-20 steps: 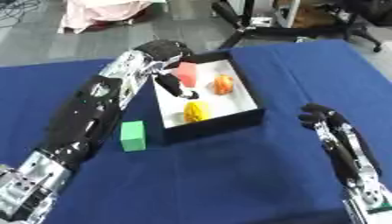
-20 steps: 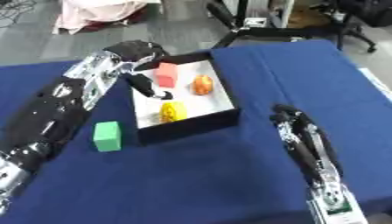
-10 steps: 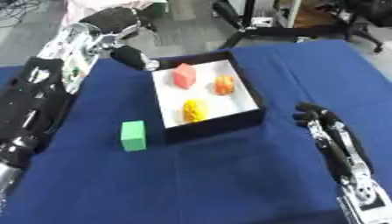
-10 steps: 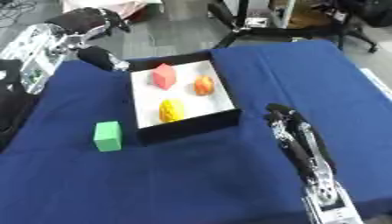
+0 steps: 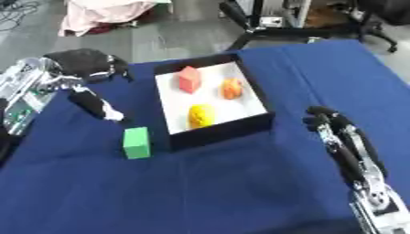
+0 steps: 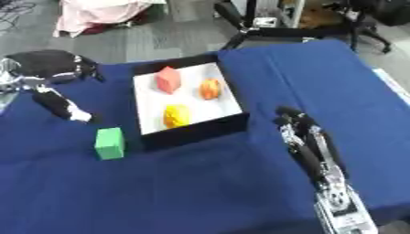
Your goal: Pick up objects on the table and place them in the box.
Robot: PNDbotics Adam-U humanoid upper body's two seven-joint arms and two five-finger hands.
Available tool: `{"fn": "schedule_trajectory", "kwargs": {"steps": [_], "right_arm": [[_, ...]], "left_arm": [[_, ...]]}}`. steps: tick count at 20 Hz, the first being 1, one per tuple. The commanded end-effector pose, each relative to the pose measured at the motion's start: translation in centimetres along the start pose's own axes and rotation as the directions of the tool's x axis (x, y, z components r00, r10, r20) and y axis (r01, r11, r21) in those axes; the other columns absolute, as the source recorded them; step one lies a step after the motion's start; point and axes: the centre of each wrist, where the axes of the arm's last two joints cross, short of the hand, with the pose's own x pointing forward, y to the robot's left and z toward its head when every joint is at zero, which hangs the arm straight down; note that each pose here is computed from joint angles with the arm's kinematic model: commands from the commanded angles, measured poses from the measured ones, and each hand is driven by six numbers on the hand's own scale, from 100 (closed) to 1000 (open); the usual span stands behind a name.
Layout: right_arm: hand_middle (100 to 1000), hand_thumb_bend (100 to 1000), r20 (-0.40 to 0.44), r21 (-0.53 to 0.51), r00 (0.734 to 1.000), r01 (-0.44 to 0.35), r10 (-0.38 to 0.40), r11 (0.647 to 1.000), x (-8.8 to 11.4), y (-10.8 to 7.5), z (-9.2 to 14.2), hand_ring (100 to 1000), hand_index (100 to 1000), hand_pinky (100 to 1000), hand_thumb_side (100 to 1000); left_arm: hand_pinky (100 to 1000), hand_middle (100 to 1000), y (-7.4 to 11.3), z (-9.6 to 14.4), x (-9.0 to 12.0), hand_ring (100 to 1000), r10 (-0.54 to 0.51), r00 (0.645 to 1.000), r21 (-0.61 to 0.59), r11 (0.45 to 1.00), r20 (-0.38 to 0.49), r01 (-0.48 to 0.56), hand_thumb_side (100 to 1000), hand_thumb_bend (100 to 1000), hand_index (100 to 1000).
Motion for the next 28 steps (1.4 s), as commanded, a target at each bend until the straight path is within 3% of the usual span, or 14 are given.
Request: {"fn": "schedule_trajectory", "kwargs": {"steps": [1,4,10,12,21,28], "right_arm": [[766,100,0.023,0.006,1.000,-0.022,0.021,1.000,0.5,-0.5,-0.4,776,804,805,666],[766,100,0.024,0.009,1.000,-0.020,0.020,1.000,0.5,-0.4,-0.5,776,804,804,667],[766,100,0.023,0.005,1.000,-0.019,0.019,1.000,0.5,-0.4,-0.4,776,804,804,667],[766,100,0.023,0.004,1.000,-0.019,0.019,1.000,0.5,-0.4,-0.5,775,804,804,667],[765,100,0.026,0.007,1.000,-0.015,0.015,1.000,0.6,-0.3,-0.6,775,804,803,667],[765,100,0.028,0.008,1.000,-0.011,0.011,1.000,0.6,-0.2,-0.6,775,803,802,668]], "left_arm": [[635,708,-0.4,2.4,-0.3,596,-0.026,1.000,-0.091,0.995,0.009,0.027,706,592,818],[622,709,-1.0,3.0,0.2,586,0.024,1.000,-0.140,0.990,0.011,-0.022,685,586,820],[620,742,2.8,4.6,0.0,593,0.103,0.994,-0.059,0.993,-0.045,-0.105,662,629,844],[626,764,3.1,4.6,0.2,602,0.110,0.991,-0.036,0.993,-0.074,-0.113,668,644,864],[629,788,2.3,2.5,3.0,612,0.145,0.979,-0.091,0.983,-0.141,-0.159,633,659,883],[622,785,0.6,0.9,3.3,606,0.143,0.969,-0.088,0.983,-0.200,-0.163,615,654,879]]}}
